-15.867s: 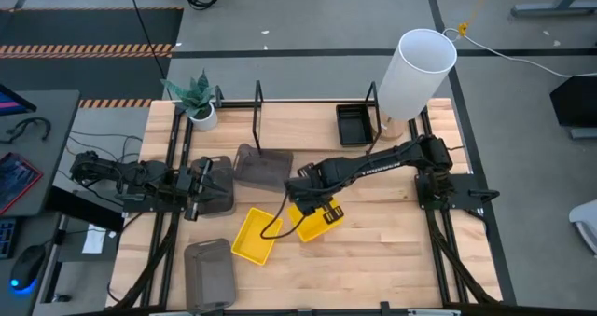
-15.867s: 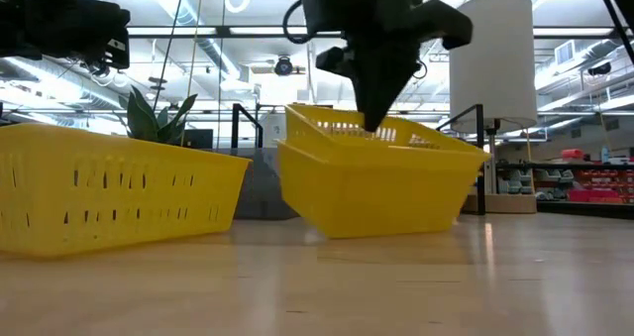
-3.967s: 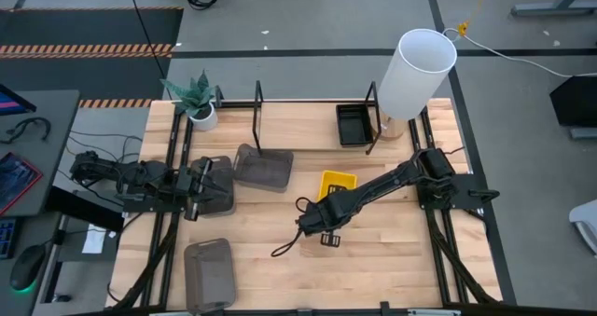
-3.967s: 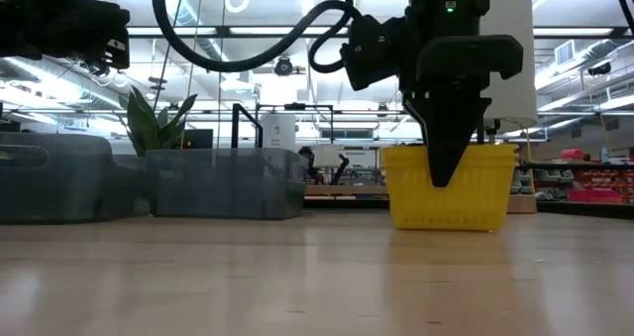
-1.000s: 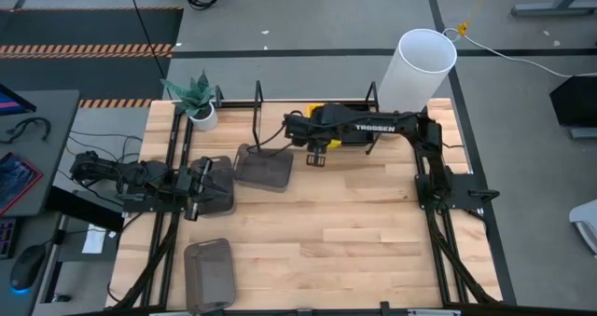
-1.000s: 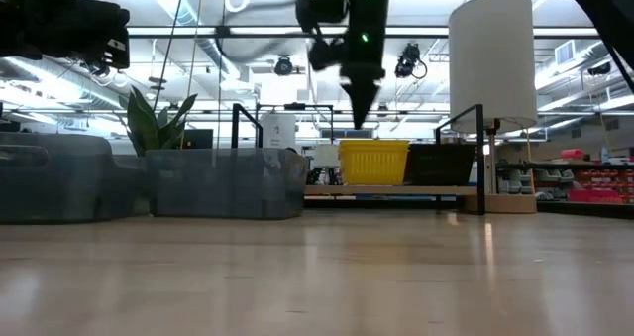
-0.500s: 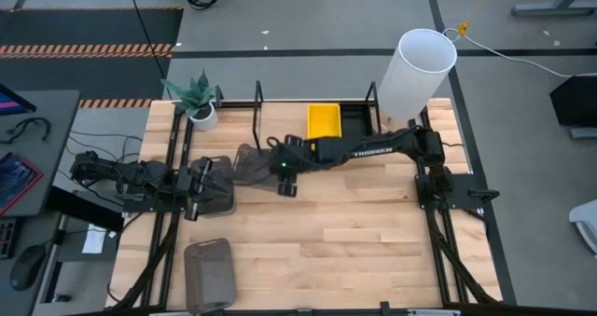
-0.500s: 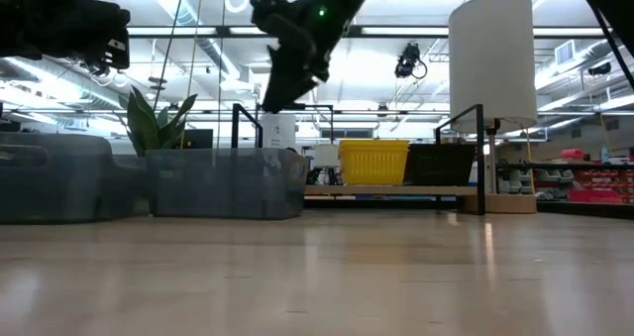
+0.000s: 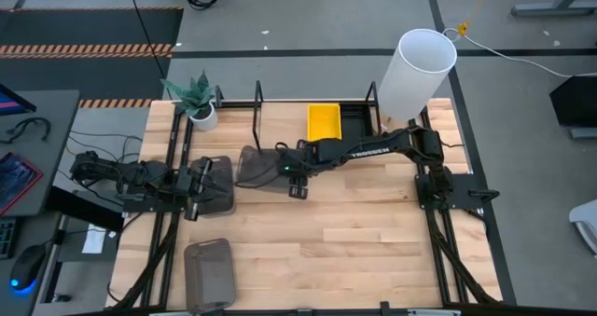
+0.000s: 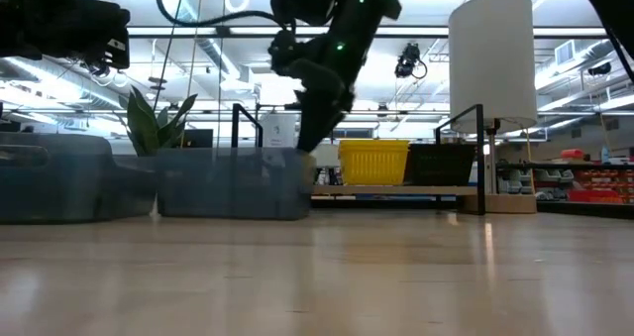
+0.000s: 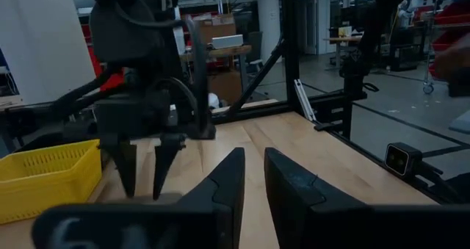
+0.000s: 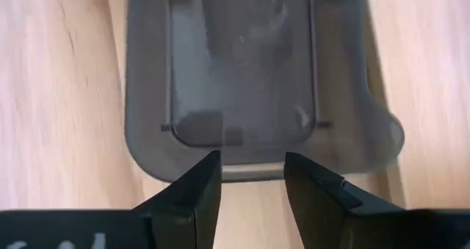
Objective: Stack baskets on shelf by color
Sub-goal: Move the right gray bin to the center of the table, then stack the top left gray bin on the top right gray bin
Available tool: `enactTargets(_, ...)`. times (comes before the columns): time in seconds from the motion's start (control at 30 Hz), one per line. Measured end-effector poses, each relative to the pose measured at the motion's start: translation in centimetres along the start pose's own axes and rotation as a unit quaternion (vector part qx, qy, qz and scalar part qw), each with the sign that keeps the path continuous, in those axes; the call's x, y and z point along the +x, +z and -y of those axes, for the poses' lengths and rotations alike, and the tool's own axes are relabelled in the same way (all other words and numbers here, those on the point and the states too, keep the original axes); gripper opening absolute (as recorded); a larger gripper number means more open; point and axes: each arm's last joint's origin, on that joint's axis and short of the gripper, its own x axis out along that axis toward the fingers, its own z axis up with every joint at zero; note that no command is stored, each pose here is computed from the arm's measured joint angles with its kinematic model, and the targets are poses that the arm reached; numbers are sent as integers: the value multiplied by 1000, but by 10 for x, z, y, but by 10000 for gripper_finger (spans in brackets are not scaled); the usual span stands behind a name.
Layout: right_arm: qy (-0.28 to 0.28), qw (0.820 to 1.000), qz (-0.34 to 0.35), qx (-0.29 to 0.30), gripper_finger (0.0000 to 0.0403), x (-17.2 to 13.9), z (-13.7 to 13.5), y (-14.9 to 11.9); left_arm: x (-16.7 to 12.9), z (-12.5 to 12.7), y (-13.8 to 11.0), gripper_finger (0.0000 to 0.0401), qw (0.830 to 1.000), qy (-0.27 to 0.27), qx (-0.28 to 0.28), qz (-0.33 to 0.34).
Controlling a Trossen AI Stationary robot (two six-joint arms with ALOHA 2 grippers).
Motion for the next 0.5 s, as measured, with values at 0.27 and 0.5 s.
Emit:
enactTargets(0.27, 16, 992, -121, -8, 154, -27, -11, -12, 0, 0, 0, 65, 1000, 0, 0, 0)
enactTargets(0.5, 2, 967, -254, -10, 154, -48, -16, -37, 0, 0, 0, 58, 1000, 0, 0, 0)
